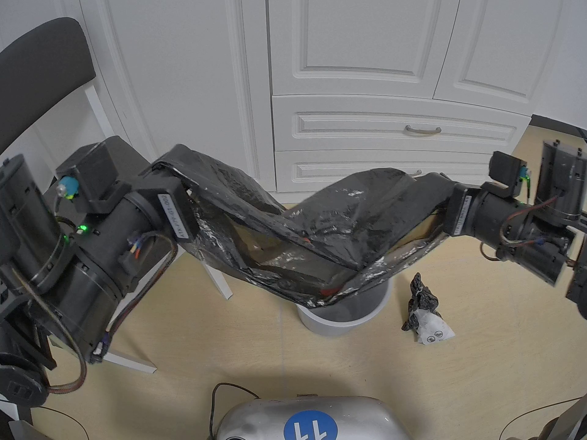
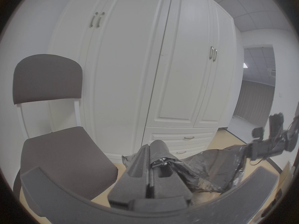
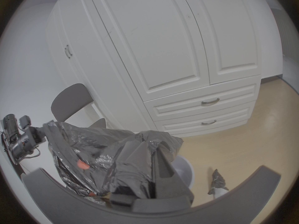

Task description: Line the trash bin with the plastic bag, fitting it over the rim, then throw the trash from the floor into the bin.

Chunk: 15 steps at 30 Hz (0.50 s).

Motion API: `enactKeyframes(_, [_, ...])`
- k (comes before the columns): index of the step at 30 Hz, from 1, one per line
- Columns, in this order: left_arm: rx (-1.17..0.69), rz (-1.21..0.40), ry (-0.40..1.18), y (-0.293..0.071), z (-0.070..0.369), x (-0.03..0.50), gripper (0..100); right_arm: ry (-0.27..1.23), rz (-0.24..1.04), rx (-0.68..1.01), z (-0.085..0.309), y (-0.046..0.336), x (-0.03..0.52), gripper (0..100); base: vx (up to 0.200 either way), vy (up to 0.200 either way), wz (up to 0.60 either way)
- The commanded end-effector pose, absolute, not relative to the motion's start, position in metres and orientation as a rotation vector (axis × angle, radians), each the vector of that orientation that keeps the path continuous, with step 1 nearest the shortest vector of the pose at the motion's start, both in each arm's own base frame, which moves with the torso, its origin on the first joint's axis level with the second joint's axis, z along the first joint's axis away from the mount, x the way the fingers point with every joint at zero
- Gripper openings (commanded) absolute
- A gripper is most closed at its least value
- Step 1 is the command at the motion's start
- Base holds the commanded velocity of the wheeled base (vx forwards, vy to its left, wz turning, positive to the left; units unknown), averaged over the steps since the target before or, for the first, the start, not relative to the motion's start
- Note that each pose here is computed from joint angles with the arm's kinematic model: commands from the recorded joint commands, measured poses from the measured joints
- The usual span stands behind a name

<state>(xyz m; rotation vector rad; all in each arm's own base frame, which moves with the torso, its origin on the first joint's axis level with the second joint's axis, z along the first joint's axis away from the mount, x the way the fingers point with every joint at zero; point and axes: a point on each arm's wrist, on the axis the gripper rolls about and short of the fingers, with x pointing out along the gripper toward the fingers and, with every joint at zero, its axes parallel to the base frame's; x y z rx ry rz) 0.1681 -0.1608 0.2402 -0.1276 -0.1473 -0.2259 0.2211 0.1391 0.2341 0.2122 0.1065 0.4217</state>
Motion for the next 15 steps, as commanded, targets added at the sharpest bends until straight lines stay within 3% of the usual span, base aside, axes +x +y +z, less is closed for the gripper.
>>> enactKeyframes(1, [-0.069, -0.253, -0.124, -0.191, 0.235, 0.187, 0, 0.056, 0.396, 0.164, 0.260, 0.109, 0.181, 0, 0.000, 0.000, 0.00])
enactKeyframes(15, [-0.107, -0.345, -0.058, -0.204, 0.209, 0.167, 0, 0.085, 0.420, -0.065, 0.238, 0.097, 0.144, 0, 0.000, 0.000, 0.00])
